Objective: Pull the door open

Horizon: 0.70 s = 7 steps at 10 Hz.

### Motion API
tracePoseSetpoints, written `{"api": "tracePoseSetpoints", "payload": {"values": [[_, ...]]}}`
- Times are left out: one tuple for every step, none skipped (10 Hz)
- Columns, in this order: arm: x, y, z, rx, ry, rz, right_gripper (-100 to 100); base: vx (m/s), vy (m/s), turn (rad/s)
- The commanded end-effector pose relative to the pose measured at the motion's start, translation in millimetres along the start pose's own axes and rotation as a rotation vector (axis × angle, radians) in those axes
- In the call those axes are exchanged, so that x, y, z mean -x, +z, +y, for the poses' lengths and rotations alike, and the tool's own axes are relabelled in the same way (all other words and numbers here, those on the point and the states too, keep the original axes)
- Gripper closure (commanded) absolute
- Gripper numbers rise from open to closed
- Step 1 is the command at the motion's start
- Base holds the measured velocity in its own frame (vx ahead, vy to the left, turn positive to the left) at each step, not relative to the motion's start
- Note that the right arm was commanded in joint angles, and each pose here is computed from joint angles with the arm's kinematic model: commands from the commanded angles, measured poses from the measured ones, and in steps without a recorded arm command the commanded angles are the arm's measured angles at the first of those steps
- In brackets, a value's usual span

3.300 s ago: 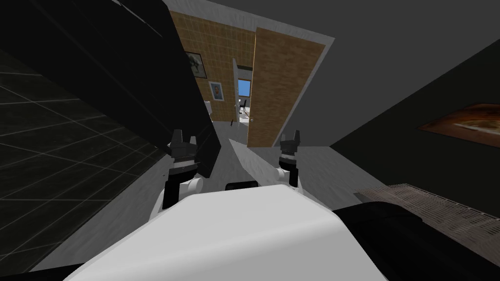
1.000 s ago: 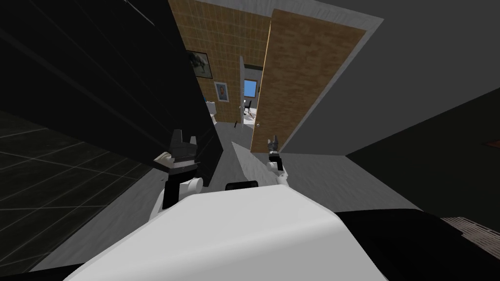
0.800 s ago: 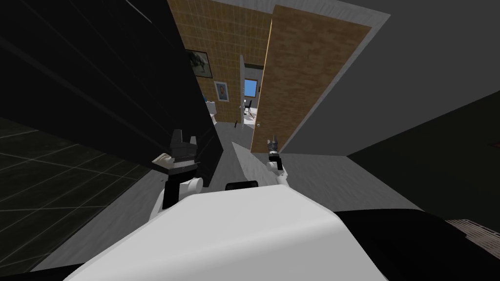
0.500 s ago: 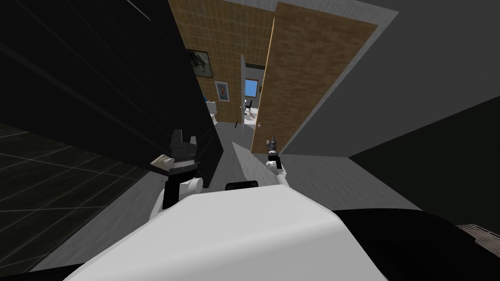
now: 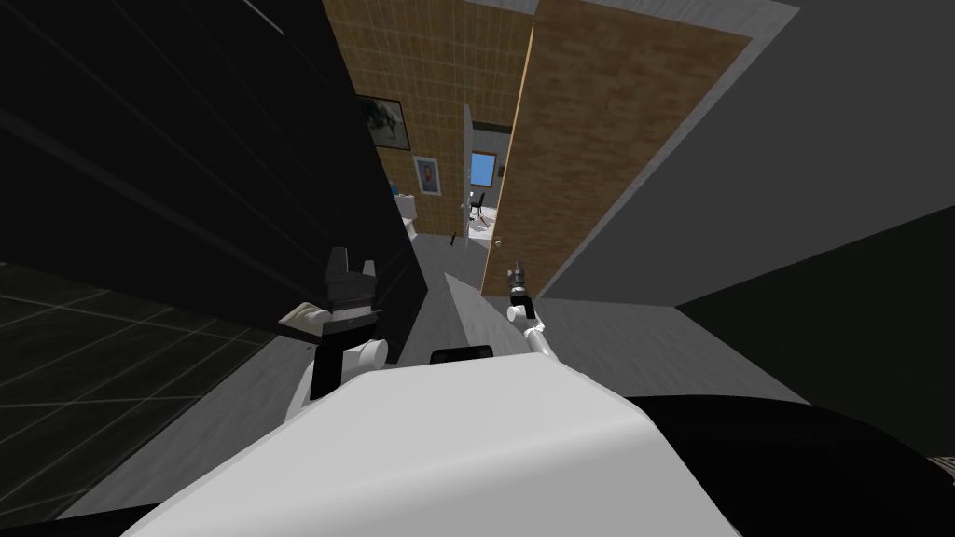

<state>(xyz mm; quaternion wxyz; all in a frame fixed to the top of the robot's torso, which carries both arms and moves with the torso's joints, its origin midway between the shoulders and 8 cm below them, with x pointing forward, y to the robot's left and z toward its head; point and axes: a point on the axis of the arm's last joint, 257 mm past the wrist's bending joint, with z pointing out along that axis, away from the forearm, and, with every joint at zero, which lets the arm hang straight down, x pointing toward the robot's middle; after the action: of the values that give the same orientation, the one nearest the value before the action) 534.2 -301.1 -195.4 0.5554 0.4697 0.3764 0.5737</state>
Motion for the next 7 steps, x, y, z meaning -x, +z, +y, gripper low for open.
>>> {"api": "tracePoseSetpoints", "payload": {"values": [[4.3, 3.7, -10.8, -0.026, -0.008, -0.004, -100, 0.102, 0.007, 0.031], [6.8, 6.2, -18.0, -0.041, -0.014, -0.007, -100, 0.102, 0.008, 0.036], [9.3, 8.7, -24.5, -0.055, -0.019, -0.010, -100, 0.106, -0.002, 0.043], [12.0, 10.9, -30.8, -0.069, -0.024, -0.013, -100, 0.092, 0.003, 0.032], [14.1, 13.7, -35.4, -0.079, -0.029, -0.016, -100, 0.090, 0.010, 0.030], [17.8, 15.1, -42.9, -0.096, -0.035, -0.021, -100, 0.096, 0.004, 0.040], [21.4, 16.8, -49.5, -0.112, -0.042, -0.025, -100, 0.097, 0.009, 0.033]]}}
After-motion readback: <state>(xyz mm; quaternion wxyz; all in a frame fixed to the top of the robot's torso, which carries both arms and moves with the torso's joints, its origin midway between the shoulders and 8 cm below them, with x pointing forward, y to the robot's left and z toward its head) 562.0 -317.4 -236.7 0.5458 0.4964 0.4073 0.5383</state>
